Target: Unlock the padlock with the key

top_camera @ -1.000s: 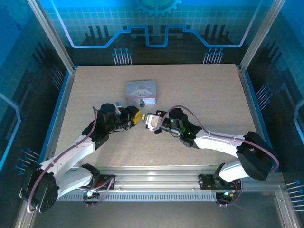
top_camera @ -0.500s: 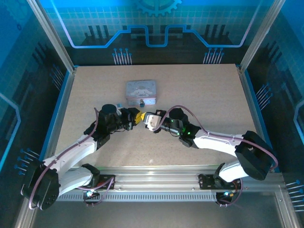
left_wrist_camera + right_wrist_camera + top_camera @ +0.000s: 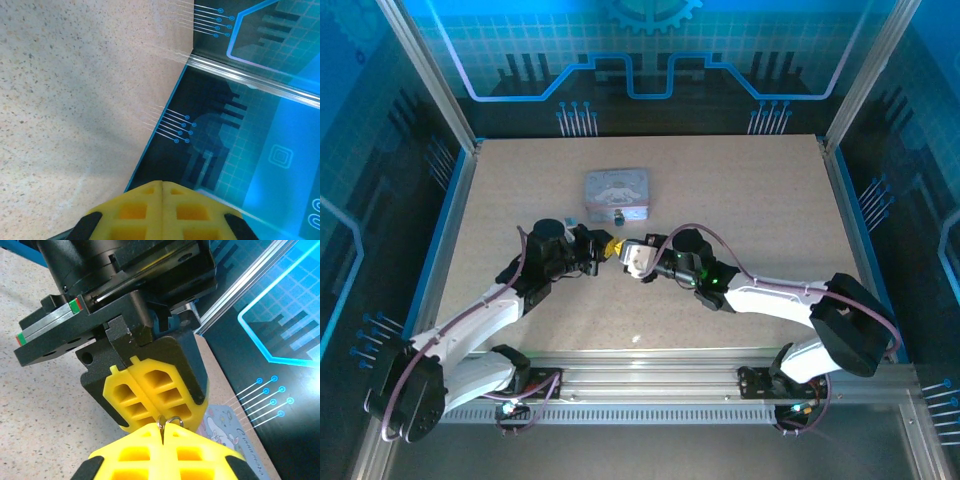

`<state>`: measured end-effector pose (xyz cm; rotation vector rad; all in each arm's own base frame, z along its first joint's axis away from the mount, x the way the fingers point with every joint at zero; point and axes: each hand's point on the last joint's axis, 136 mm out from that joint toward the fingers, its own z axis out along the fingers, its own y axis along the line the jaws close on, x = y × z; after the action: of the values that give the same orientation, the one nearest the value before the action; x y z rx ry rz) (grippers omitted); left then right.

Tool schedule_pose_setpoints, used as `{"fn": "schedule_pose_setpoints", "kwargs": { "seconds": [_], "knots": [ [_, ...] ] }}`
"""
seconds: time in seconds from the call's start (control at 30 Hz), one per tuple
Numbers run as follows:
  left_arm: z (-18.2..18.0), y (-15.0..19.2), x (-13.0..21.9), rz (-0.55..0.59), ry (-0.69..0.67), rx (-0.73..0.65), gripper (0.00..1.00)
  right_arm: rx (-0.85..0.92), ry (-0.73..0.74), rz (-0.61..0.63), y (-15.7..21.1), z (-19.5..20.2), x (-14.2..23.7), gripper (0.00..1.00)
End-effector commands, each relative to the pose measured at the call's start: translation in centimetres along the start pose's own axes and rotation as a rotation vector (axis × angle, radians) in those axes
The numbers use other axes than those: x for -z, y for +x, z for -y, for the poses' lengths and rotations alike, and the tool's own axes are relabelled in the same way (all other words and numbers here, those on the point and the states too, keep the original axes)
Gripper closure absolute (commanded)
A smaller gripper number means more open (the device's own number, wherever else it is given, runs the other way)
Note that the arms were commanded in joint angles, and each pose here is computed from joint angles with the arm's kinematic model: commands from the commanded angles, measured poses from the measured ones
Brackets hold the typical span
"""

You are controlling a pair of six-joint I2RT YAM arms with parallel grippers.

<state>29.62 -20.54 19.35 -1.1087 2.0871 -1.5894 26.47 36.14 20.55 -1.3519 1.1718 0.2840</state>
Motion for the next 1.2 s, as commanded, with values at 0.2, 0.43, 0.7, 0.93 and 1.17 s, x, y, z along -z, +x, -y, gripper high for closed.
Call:
{"fn": "schedule_pose_setpoints", "kwargs": {
  "seconds": [0.2,0.43,0.7,0.93,1.17],
  "knots": [
    [5.7,-0.2,2.6,0.086,0.074,-0.594,1.0,-0.255,-0.133,-0.014,-2.1,0.5,3.2,0.49],
    [8.9,1.9,4.3,0.107,0.276,-1.048,1.0,-0.758,-0.159,-0.01,-2.4,4.0,7.9,0.45],
    [10.4,5.9,5.8,0.042,0.544,-1.343,1.0,-1.043,-0.26,0.03,-3.7,4.2,7.0,0.49],
    [10.4,7.9,5.7,-0.055,0.678,-1.401,1.0,-1.127,-0.372,0.089,-5.2,3.9,5.2,0.54],
    [9.9,7.9,4.9,-0.088,0.677,-1.408,1.0,-1.071,-0.413,0.134,-7.4,3.9,5.6,0.57]
  ]
}}
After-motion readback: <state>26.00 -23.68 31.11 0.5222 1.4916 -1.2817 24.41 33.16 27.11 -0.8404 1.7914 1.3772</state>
